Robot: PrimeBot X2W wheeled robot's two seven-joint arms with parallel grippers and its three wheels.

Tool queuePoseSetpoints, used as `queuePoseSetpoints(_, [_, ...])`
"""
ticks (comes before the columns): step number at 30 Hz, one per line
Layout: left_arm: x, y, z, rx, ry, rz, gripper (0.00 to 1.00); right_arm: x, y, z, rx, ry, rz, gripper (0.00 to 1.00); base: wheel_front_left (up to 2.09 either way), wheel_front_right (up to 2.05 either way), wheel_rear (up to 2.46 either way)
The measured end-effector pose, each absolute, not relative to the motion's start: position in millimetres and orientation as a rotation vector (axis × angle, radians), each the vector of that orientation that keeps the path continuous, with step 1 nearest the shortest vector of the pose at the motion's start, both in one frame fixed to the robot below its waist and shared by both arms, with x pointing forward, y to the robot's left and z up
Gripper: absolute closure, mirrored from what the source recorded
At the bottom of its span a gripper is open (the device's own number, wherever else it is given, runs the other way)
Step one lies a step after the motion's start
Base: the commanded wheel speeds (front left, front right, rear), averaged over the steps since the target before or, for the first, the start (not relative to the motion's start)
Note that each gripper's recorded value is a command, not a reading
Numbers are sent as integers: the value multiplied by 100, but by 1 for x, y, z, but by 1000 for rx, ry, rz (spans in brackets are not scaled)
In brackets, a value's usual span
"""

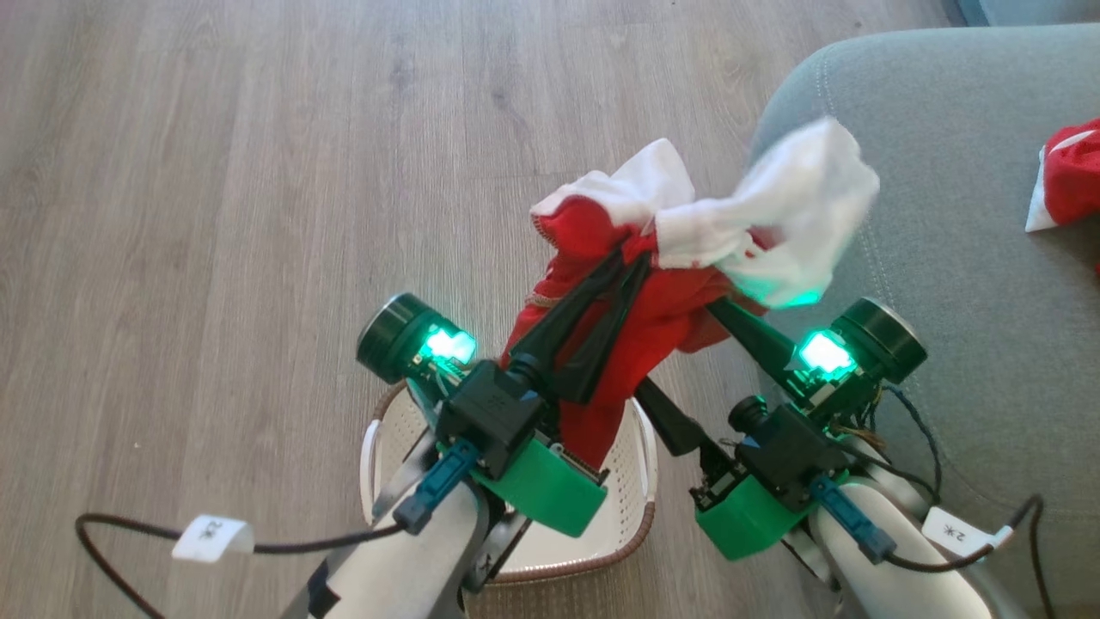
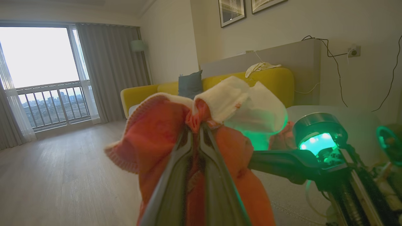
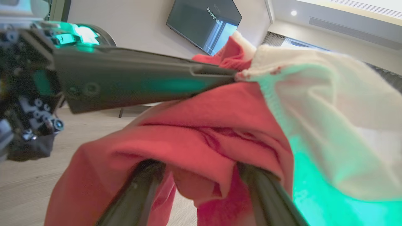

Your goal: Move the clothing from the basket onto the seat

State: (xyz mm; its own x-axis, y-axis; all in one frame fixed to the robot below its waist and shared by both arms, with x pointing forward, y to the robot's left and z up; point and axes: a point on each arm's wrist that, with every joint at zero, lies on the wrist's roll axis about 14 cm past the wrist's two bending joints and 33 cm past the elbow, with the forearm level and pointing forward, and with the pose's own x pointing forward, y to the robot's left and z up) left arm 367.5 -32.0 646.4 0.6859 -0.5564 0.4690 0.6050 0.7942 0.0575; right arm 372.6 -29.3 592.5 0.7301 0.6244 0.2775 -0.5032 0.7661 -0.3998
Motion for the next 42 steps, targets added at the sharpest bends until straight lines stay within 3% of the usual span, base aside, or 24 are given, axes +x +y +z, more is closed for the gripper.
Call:
queuePoseSetpoints(5, [362,-38,644,-105,-480,-675,100,371,-27,596,-281,-417,628,0,0,0,0])
queuePoseSetpoints(6, [361,-38,644,-103,-479,-676,100,371,-28,595,-264,-410,627,64,0,0,0])
queuePoseSetpoints(7, [361,-38,644,-102,-478,-676,100,371,-28,595,-253,-406,626,100,0,0,0])
queuePoseSetpoints(18, [360,-37,644,-100,-481,-670,100,375,-31,602,-191,-410,603,100,0,0,0])
queuePoseSetpoints(20, [362,-35,645,-109,-481,-665,53,376,-32,603,-186,-415,598,100,0,0,0])
queuePoseSetpoints(21, [363,-34,646,-112,-482,-658,7,377,-33,605,-183,-419,593,100,0,0,0])
queuePoseSetpoints(22, [363,-34,646,-113,-482,-655,0,379,-35,608,-177,-425,583,100,0,0,0])
queuePoseSetpoints(42, [373,-26,634,-89,-451,-626,0,398,-97,640,-153,-499,377,100,0,0,0])
